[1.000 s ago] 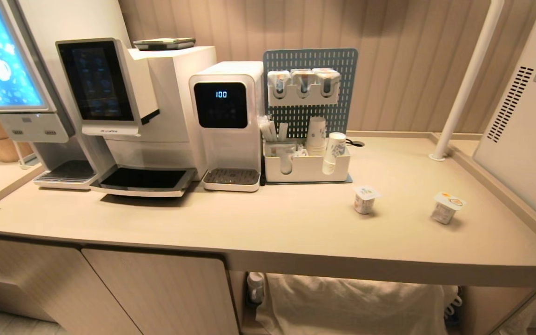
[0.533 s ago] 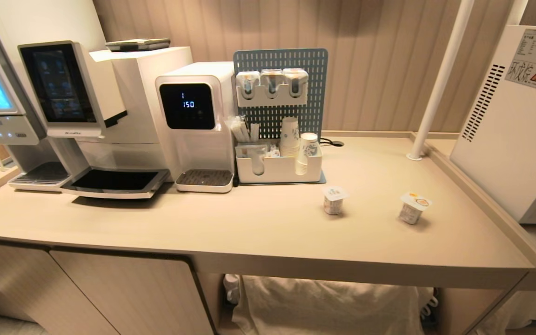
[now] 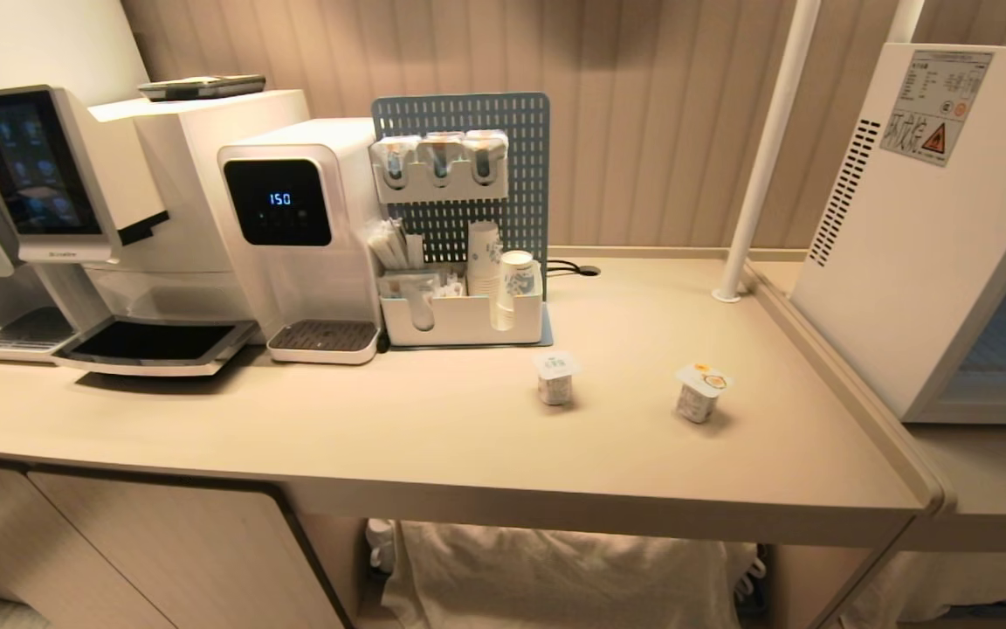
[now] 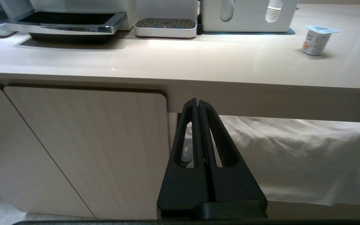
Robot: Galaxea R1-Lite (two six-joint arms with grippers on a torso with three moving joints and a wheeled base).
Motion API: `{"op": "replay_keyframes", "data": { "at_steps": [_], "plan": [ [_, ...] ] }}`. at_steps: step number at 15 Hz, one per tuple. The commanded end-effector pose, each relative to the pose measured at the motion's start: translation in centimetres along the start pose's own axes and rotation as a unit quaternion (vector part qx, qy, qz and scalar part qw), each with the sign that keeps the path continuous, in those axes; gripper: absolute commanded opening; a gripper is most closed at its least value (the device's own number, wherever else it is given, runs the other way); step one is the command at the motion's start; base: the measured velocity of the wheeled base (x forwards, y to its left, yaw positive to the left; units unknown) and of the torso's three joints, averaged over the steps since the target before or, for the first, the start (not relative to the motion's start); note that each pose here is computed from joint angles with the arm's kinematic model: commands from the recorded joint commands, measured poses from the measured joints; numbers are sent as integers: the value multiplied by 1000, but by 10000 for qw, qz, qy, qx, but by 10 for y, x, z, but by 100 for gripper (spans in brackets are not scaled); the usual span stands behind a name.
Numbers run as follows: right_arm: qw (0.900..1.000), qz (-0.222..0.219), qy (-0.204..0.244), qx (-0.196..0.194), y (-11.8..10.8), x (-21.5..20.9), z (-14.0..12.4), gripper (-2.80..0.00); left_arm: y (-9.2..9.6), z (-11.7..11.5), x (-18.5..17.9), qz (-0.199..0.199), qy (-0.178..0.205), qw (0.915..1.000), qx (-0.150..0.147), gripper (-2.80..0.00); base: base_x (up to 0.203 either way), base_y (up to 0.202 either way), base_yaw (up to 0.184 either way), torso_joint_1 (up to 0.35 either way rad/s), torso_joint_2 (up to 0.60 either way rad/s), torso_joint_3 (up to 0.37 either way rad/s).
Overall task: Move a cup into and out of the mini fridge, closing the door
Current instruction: Close the freezer door
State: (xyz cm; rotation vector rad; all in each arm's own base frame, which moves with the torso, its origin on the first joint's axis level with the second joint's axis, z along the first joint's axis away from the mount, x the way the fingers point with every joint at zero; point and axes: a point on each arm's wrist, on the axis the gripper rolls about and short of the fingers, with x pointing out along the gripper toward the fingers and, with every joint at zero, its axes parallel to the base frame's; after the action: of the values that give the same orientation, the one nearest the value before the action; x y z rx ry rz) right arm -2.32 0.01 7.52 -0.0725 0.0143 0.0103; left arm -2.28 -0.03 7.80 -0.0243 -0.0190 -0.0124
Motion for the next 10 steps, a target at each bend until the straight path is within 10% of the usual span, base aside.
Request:
{"op": "replay_keyframes", "data": {
  "at_steps": [1, 10],
  "plan": [
    [10000, -3, -4, -5, 0, 0, 0, -280, 0, 0, 0, -1, -11, 10000, 0, -280, 0, -192, -3, 3, 4, 4],
    [10000, 24, 55, -12, 0, 0, -1, -280, 0, 0, 0, -1, -4, 10000, -8, -280, 0, -194, -3, 2, 2, 2]
  ]
}}
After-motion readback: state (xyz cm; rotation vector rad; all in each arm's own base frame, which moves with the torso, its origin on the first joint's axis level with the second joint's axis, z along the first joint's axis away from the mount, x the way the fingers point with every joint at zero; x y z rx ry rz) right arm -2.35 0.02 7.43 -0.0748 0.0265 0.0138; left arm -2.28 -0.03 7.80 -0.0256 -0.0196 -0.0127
